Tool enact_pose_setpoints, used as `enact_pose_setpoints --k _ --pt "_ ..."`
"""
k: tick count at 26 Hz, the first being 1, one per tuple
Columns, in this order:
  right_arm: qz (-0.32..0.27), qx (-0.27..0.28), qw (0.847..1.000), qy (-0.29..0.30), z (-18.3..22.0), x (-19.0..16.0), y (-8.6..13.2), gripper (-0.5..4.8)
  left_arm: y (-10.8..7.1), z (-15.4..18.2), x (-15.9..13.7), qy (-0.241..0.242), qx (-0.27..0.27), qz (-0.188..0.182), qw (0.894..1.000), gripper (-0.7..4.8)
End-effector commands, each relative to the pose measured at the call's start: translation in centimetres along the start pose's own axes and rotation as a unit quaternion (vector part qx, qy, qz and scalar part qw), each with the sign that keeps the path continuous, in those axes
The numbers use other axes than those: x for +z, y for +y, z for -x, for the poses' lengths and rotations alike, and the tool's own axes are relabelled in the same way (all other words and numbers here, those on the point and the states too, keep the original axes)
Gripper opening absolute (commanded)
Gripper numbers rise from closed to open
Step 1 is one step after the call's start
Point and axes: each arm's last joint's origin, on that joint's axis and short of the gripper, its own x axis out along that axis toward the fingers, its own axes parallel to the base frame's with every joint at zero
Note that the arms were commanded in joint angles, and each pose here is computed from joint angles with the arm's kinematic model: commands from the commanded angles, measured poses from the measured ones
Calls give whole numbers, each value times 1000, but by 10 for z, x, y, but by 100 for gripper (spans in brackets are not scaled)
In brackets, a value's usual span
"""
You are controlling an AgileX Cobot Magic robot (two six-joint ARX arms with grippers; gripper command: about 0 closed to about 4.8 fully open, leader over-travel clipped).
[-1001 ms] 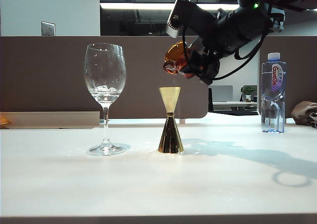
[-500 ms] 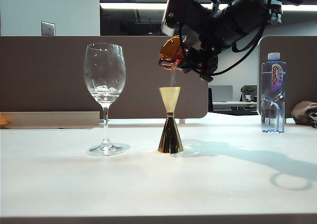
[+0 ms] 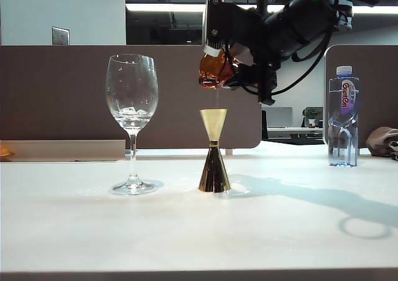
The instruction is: Pick up the small amber measuring cup and pour the water in it into the jigger, then pick up the jigger and pour the water in it into the wine glass.
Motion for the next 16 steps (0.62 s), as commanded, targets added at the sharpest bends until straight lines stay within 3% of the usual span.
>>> enact_pose_setpoints --k 1,8,12,15,16 --pt "25 -20 999 -5 2 2 -7 -1 -1 1 3 -9 -1 -4 1000 26" --pt "81 -46 996 -9 2 3 -12 -1 -1 1 3 -9 -1 -4 1000 26" --pt "67 -44 997 -18 2 3 -12 -1 -1 1 3 -9 -1 -4 1000 26" --pt "-75 -51 996 14 2 0 -12 -1 -1 1 3 -9 -1 -4 1000 26" --pt "-160 -56 985 18 4 -3 -13 -1 -1 1 3 -9 -1 -4 1000 26"
